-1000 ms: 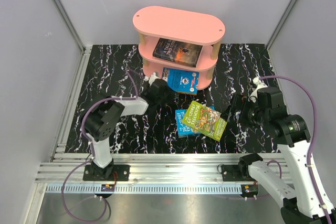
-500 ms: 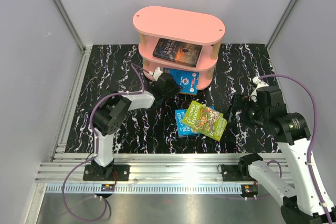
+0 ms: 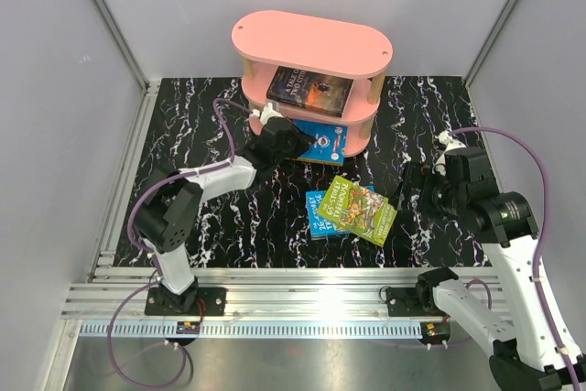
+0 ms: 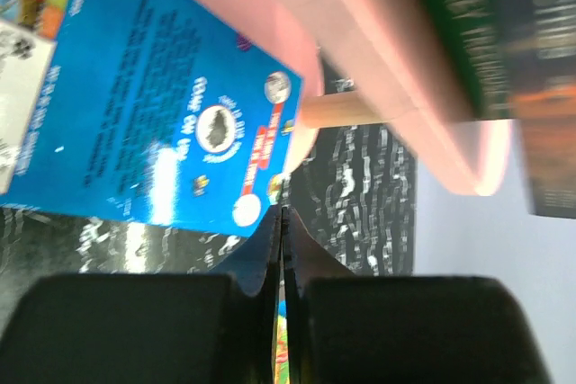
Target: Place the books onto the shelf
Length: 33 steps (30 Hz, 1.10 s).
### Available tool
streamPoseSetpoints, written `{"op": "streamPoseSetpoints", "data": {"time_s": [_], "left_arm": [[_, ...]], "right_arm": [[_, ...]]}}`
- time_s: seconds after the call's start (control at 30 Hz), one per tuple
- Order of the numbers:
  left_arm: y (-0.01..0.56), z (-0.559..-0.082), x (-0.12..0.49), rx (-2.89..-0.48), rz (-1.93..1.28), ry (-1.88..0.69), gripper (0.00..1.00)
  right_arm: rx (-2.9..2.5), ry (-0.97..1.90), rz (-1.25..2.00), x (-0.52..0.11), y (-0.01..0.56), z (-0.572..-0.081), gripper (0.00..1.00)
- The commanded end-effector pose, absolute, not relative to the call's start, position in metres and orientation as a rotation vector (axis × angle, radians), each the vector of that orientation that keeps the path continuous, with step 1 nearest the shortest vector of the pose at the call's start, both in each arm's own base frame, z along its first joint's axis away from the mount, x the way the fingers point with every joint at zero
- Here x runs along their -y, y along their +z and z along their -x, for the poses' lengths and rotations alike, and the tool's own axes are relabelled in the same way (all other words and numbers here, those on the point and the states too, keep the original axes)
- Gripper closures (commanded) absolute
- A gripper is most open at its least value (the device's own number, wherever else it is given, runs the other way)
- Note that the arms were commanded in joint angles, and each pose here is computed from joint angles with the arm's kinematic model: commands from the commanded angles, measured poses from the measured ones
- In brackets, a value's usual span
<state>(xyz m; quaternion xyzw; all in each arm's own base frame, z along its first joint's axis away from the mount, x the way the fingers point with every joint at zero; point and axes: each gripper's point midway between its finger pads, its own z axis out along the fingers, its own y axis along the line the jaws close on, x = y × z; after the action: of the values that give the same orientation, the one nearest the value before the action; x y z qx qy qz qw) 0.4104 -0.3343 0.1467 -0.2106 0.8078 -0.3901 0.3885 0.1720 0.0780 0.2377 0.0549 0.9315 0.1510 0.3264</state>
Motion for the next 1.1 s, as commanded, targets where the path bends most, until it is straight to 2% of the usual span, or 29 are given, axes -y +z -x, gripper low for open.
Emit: {"op": "streamPoseSetpoints", "data": {"time_s": [0.0, 0.23, 0.57, 1.07], "left_arm": [[0.115, -0.394, 0.322, -2.156, 0.546, -0.921, 1.0], [0.08, -0.384, 0.321, -2.239, 0.611, -0.903, 1.0], [0.046, -0.396, 0.325, -2.298, 0.666, -0.819, 1.0], [0.06, -0.433, 0.329, -2.191, 0.798, -0.786, 1.0]], "right_arm": [[-2.385, 0.389, -0.116, -0.078, 0.246, -0.183, 0.0], [-2.382, 0.398, -0.103, -0.079, 0.248, -0.179, 0.0], [-2.375, 0.404, -0.091, -0.079, 0.25, -0.178, 0.0], [-2.393, 0.4, -0.091, -0.08, 0.246, -0.179, 0.0]]}}
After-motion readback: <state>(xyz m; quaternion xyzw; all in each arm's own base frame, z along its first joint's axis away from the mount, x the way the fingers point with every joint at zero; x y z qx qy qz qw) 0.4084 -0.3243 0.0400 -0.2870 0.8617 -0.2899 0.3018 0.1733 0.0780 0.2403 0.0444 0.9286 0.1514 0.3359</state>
